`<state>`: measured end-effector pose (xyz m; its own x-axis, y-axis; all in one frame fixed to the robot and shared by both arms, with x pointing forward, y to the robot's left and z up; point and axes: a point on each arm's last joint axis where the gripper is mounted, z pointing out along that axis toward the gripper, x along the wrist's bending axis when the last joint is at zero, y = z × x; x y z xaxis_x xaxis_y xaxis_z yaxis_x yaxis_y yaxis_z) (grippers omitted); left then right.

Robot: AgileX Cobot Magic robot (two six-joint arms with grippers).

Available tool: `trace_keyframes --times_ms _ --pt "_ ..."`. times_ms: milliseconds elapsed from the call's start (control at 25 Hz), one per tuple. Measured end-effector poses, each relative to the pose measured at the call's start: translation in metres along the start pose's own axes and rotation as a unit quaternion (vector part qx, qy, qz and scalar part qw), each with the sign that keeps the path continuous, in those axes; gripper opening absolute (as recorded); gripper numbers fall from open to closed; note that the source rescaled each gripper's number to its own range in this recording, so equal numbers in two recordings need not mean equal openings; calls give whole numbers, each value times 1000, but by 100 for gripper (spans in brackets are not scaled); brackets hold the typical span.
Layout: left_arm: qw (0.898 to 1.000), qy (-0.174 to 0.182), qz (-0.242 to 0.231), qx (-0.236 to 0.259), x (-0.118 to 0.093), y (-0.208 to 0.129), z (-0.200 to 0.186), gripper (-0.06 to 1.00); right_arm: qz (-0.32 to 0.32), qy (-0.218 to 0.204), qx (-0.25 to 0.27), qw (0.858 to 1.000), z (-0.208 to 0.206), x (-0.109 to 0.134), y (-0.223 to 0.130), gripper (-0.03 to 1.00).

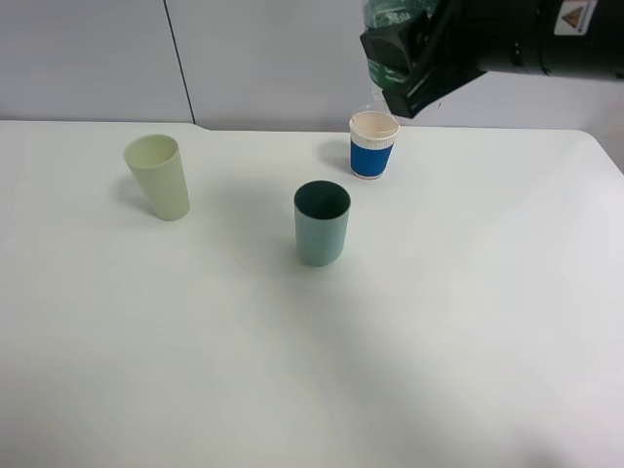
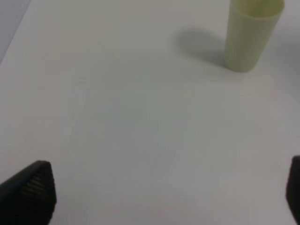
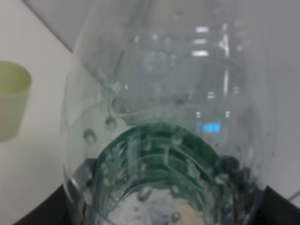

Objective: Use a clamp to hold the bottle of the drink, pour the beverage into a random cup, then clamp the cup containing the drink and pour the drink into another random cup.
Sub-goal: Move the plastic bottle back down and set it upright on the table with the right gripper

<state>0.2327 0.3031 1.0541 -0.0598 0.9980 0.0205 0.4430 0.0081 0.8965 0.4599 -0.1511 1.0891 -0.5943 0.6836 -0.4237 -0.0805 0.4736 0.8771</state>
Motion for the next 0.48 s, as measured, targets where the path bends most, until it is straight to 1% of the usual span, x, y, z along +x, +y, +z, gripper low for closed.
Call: trace_keyframes --times_ms 160,280,360,480 --pt "1000 0 0 0 0 0 0 100 50 -46 10 998 -11 -8 -34 0" --pt "1000 0 0 0 0 0 0 100 103 -94 20 990 -17 -17 -59 0" --pt "1000 0 0 0 0 0 0 100 139 -127 20 982 -22 -22 -72 0" --pt "1000 0 0 0 0 0 0 100 197 -186 12 962 -28 -29 -90 0"
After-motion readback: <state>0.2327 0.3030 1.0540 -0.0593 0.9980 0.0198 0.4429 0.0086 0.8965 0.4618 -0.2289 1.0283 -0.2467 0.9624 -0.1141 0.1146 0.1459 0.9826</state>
